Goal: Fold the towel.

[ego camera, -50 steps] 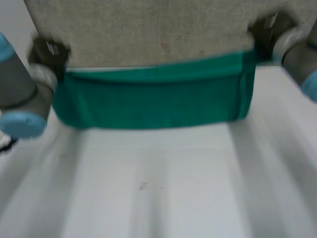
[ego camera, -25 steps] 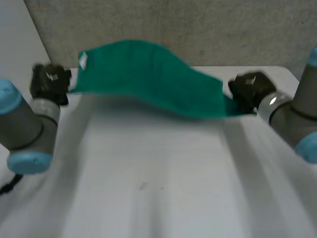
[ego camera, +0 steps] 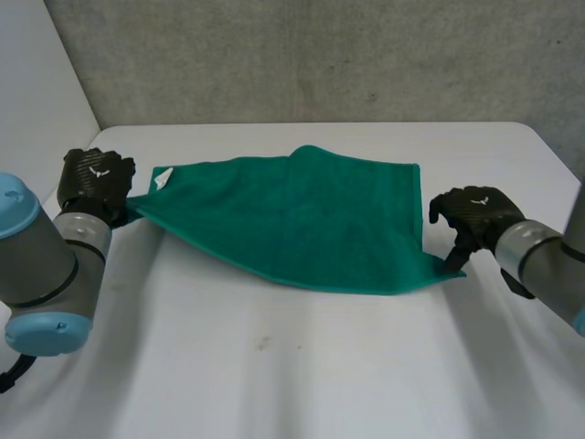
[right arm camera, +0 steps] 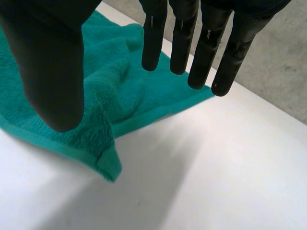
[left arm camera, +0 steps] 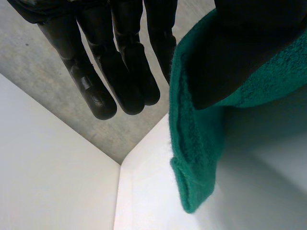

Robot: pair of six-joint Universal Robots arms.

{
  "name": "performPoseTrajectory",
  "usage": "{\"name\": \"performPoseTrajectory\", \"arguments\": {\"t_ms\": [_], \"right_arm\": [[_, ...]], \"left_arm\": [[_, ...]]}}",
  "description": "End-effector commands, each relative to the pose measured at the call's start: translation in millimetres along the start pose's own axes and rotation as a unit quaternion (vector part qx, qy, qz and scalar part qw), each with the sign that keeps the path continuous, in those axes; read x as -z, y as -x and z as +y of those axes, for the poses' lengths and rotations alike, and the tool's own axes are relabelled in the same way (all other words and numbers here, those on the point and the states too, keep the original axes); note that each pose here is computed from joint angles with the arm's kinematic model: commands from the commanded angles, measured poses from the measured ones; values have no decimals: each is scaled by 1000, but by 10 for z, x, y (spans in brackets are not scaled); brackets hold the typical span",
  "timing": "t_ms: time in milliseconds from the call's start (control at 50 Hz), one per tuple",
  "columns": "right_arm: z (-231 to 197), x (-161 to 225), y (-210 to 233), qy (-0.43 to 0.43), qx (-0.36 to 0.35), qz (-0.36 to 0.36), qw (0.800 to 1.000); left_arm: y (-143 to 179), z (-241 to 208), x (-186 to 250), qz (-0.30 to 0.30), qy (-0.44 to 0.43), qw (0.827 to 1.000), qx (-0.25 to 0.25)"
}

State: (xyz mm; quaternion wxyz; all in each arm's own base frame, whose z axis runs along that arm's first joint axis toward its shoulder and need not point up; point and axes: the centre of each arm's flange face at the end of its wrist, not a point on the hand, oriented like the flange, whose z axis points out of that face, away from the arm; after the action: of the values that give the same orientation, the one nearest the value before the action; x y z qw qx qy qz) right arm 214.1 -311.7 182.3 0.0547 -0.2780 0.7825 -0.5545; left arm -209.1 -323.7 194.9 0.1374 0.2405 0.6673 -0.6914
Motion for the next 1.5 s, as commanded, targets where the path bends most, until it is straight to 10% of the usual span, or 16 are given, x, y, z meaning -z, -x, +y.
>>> {"name": "performPoseTrajectory", "arguments": {"t_ms": [20,520,1500], "right_arm": [[129,247,-49,13,-20,-10,1000],[611,125,334,-34,113,-35,992],[375,-274,274,-50,128,-13,990]], "left_arm": [[164,-37,12,-21,-3,1000,1],[204,34,17,-21,6,1000,1],[130,79,81,-9,15,1000,0]]}}
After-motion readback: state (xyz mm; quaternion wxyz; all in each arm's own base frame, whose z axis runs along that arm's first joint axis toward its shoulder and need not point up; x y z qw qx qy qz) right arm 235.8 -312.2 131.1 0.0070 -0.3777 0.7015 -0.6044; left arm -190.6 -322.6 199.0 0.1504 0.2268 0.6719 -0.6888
